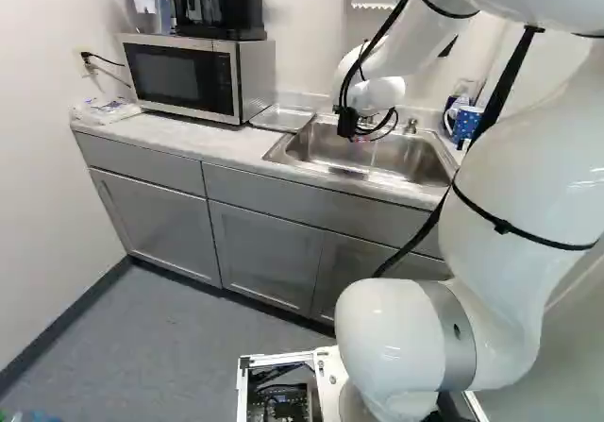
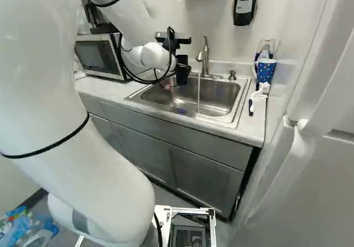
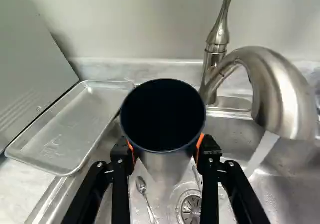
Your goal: Rinse the cup and place it in the tray
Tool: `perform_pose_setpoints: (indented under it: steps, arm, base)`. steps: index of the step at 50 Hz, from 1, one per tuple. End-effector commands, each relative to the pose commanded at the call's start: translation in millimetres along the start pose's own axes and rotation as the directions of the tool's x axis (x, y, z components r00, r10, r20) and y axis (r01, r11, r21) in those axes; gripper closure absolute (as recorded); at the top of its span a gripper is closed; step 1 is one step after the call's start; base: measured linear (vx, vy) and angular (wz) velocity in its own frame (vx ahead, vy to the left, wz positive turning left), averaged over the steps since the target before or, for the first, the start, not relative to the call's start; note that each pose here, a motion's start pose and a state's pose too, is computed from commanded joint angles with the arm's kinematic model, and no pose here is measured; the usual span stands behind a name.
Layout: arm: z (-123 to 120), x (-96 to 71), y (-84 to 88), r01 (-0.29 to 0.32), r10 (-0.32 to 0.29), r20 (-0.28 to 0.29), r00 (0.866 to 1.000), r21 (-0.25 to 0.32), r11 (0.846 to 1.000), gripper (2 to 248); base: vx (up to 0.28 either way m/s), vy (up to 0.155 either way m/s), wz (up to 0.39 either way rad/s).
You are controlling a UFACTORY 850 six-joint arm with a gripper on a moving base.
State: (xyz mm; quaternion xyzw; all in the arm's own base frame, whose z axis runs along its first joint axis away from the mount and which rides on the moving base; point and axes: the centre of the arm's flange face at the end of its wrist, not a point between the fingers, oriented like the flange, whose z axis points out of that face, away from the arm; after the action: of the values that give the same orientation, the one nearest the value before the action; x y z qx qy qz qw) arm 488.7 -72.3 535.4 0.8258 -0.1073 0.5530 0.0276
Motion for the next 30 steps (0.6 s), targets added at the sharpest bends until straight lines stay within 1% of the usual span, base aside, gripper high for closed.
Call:
perform_pose_setpoints:
  steps: [11,30]
  arm:
    - [-2,-2.7,0.7,0.000,0.000,0.002,1.000,-0.001,1.000,124]
    - [8,-19.0,1.9,0.001,-0.001,0.041,0.999,-0.005,1.000,124]
  base:
    - [0.000,0.000,0.000]
    - [0.000,0.000,0.000]
